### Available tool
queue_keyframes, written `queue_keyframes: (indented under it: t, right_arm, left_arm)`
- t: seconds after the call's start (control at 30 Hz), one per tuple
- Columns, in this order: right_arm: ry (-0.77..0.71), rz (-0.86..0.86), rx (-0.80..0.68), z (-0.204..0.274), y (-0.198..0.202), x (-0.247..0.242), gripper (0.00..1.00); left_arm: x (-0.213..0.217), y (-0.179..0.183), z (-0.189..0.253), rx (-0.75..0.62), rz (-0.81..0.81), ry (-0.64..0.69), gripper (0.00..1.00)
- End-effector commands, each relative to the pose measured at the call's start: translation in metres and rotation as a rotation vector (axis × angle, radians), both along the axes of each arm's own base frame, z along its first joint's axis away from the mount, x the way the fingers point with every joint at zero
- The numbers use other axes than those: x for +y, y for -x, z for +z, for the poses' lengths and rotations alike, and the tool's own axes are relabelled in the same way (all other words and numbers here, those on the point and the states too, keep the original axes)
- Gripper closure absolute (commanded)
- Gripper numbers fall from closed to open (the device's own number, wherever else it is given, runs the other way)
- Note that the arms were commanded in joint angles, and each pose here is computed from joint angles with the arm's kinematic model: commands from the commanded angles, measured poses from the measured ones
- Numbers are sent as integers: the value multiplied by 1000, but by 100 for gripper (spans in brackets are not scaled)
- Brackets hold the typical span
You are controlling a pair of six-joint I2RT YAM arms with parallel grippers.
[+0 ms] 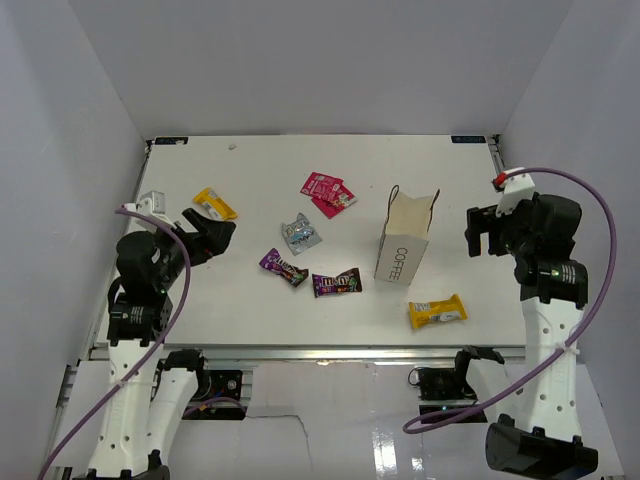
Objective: Place the snacks into the paper bag
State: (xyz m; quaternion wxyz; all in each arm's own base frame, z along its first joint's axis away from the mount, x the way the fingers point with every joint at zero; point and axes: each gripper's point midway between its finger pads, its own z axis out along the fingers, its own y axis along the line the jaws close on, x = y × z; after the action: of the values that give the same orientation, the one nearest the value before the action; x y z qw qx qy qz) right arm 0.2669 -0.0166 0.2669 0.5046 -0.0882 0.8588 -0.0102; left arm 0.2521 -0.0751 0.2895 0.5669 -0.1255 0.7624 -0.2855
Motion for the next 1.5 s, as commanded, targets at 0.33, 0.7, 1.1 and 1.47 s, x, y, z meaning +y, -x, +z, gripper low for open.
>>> queue_keyframes:
  t: [0.33,0.7,1.1,1.47]
  right_arm:
    - [343,1056,91,-57,108,82,10]
    - [407,1474,268,-164,137,89,0]
    - [644,1415,271,-229,67,68,5]
    - [429,1605,399,-244,103,84,48]
  left_arm:
    - [-29,11,-26,129,-141,125,2]
    - [-35,22,-42,161,-209,80,2]
    - [-31,22,-60,199,-181,85,2]
    - [-32,19,-57,198,-167,112,2]
